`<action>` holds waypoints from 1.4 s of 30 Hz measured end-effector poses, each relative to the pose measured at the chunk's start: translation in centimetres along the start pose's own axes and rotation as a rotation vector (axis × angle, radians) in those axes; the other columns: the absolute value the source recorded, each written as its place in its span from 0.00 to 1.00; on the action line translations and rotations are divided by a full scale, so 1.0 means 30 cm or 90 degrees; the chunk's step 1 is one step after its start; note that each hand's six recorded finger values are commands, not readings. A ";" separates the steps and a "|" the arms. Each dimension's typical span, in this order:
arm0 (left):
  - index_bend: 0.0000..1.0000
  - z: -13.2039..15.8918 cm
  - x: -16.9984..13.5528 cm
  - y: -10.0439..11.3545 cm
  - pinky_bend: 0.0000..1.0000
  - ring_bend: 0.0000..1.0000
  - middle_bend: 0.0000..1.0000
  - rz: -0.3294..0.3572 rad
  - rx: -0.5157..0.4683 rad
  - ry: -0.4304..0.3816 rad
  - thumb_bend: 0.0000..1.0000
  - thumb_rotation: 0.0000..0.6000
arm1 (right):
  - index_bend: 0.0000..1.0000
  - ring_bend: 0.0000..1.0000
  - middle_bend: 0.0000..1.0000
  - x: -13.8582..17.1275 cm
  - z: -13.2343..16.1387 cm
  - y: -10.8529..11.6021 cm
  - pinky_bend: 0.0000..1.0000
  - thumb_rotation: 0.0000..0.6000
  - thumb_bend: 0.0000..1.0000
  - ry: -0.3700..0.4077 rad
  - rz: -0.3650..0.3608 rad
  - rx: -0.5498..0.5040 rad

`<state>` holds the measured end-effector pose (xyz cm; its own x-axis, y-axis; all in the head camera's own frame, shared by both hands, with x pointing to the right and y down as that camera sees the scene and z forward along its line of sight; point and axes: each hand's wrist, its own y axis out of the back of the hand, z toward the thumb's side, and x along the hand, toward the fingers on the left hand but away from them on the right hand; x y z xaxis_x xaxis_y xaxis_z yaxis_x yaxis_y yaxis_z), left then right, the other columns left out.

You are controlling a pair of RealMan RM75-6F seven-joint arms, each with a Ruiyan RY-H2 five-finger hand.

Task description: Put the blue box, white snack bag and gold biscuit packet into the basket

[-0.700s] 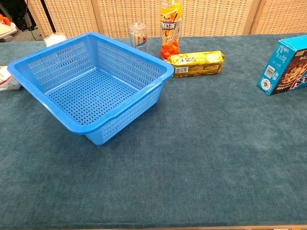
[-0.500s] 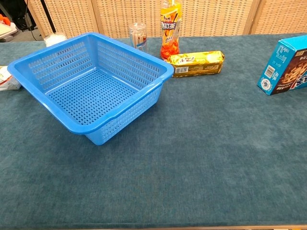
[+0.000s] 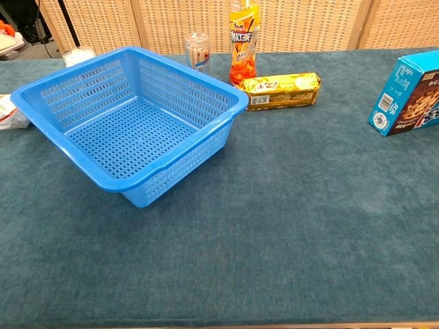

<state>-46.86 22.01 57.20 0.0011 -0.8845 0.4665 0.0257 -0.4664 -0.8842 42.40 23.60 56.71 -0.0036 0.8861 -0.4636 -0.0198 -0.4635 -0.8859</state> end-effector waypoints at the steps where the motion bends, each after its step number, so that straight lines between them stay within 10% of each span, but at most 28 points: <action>1: 0.00 0.001 0.001 -0.001 0.02 0.00 0.00 -0.001 0.001 0.000 0.27 1.00 | 0.00 0.00 0.00 -0.001 -0.001 -0.002 0.07 1.00 0.18 0.000 0.002 0.000; 21: 0.00 0.019 -0.002 -0.016 0.02 0.00 0.00 -0.013 0.010 -0.004 0.28 1.00 | 0.00 0.00 0.00 -0.043 0.047 0.020 0.07 1.00 0.18 0.061 -0.028 -0.009; 42: 0.00 -0.005 0.036 -0.086 0.02 0.00 0.00 -0.058 0.025 0.018 0.30 1.00 | 0.00 0.00 0.00 -0.457 0.269 -0.023 0.07 1.00 0.18 0.186 0.040 0.031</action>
<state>-47.09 22.26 59.98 -0.0314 -0.8385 0.5440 0.0628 -0.5448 -0.8362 34.38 11.82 63.83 0.2808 0.8130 -0.5101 -0.0765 -0.5109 -0.8562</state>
